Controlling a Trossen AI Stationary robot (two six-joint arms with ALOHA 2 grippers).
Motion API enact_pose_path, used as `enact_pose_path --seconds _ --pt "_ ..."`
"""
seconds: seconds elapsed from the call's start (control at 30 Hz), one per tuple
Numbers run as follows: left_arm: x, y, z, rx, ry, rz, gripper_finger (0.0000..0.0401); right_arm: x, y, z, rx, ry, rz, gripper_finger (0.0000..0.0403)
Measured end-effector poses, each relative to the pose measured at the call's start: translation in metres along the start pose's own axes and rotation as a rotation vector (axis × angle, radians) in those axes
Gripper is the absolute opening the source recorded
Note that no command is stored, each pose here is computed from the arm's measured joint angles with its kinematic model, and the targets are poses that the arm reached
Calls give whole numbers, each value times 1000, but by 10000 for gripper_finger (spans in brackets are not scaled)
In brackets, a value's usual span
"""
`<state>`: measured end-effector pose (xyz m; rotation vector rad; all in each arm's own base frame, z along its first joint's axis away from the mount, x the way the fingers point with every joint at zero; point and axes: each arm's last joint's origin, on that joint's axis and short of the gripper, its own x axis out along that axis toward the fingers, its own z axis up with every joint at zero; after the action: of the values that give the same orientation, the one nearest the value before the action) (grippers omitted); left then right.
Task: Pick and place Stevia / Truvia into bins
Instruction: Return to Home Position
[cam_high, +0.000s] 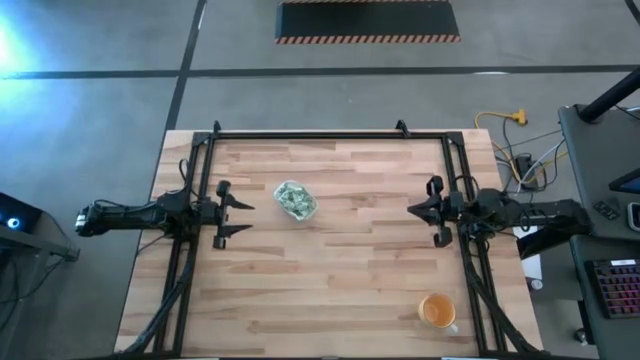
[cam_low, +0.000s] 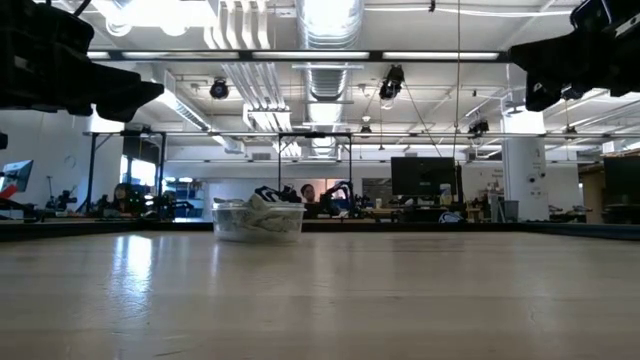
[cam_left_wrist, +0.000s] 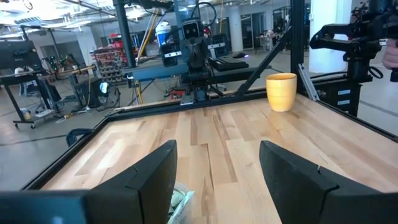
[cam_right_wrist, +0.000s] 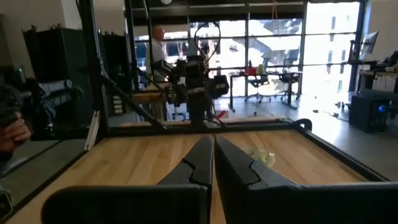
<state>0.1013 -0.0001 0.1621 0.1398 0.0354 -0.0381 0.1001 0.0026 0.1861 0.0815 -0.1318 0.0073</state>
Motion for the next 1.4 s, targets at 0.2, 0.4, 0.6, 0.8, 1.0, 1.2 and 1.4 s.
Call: enact_pose_path --seconds 0.2,0.4,0.6,0.8,1.0,1.2,1.4 --pt "0 0 0 8 -2 1 212 -3 -3 -9 -13 78 -59 9" --pt "0 0 0 22 1 0 212 -4 -10 -12 -15 107 -154 9" --pt "0 0 0 23 0 0 212 -3 -10 -18 -59 142 -66 9" --pt "0 0 -1 23 7 0 212 -2 -9 -23 -109 178 -38 9" --pt "1 0 -1 23 15 -1 212 -2 -9 -23 -134 182 -36 9" --pt "1 0 0 22 1 -2 212 -2 -9 -23 -134 182 -36 9" --pt "1 0 1 23 -11 -1 212 -2 -9 -23 -134 181 -36 9"
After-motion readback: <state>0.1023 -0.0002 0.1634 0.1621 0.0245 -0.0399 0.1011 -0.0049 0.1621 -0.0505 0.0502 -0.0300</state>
